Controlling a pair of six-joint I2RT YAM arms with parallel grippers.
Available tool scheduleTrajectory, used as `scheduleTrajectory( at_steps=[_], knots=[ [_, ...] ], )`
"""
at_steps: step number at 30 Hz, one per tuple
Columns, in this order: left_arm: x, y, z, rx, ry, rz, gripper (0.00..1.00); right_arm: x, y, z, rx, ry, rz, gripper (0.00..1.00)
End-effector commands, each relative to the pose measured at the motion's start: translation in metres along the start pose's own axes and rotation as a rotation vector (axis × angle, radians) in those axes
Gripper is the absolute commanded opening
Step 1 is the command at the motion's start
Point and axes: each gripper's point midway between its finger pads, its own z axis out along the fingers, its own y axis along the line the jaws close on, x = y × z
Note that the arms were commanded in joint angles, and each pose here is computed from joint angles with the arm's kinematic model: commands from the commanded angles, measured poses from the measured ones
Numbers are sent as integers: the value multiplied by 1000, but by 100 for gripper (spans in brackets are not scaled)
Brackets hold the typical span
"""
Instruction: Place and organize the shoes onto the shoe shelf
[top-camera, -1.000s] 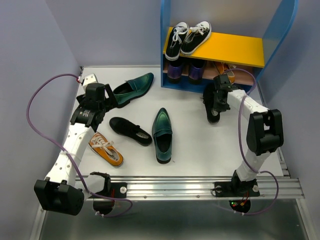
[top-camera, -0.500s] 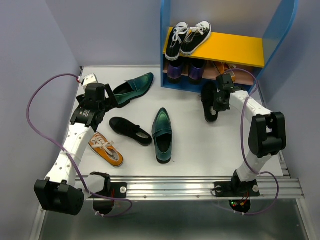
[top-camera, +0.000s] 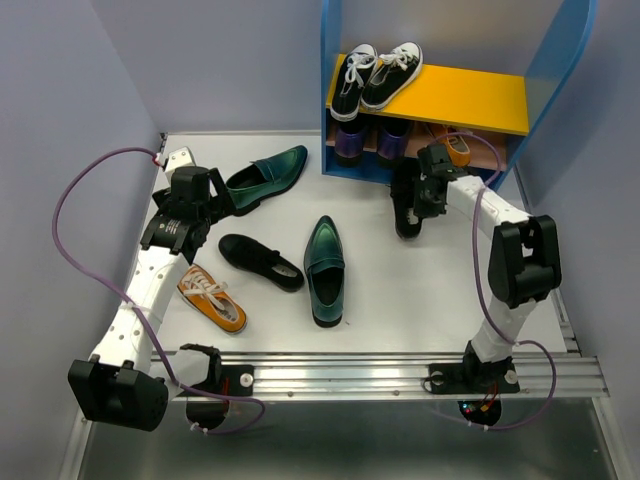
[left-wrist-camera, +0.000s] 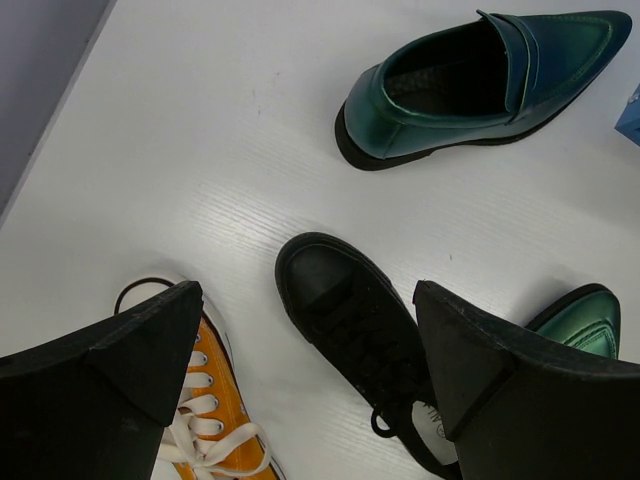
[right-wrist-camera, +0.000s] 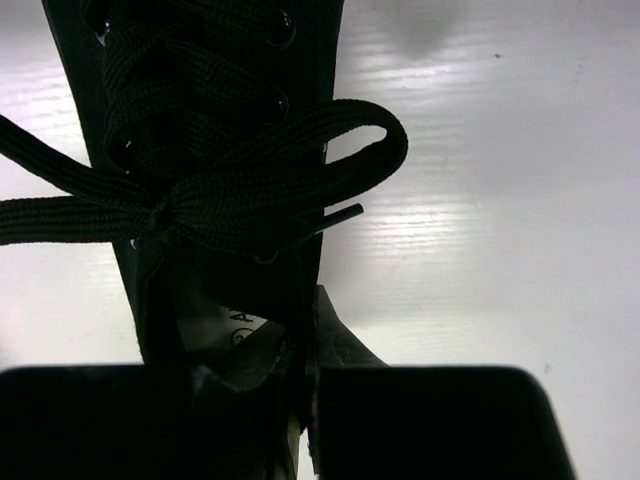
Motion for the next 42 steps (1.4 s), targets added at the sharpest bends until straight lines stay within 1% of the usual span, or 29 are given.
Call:
scheduleTrajectory(
  at_steps=[1, 5, 10, 18, 24, 25, 26, 27, 28, 30, 34, 38, 40, 42],
  knots=[
    [-23, -1, -13, 5, -67, -25, 99, -56, 25, -9, -53, -162, 60, 1],
    [-26, 2, -16, -4, -73, -22, 99, -71, 26, -5, -36, -185, 96, 1],
    [-27, 5, -18, -17, -79, -16, 99, -82, 33, -3, -60, -197, 91, 1],
    [-27, 0, -15, 0, -72, -20, 99, -79, 60, -4, -114, -193, 101, 1],
    [-31, 2, -19, -3, -82, -16, 99, -79, 59, 3, -99, -192, 126, 1],
    [-31, 3, -20, -6, -84, -15, 99, -79, 59, 4, -96, -192, 129, 13],
    [-31, 3, -20, -9, -85, -14, 99, -79, 58, 3, -95, -193, 131, 21],
    [-31, 5, -21, -12, -86, -13, 99, -77, 58, 2, -96, -191, 134, 38],
    [-31, 5, -21, -12, -86, -13, 99, -77, 58, 0, -98, -192, 134, 41],
    [-29, 4, -20, -10, -82, -12, 99, -77, 55, -8, -98, -204, 135, 43],
    [-27, 1, -17, -2, -76, -13, 99, -73, 53, -21, -110, -213, 141, 43],
    [-27, -1, -16, 10, -74, -20, 99, -47, 55, -24, -121, -181, 140, 43],
    [-26, -1, -16, 8, -73, -18, 99, -42, 55, -25, -130, -180, 152, 44],
    [-25, 0, -15, 7, -72, -16, 99, -29, 58, -19, -134, -154, 152, 44]
  ],
)
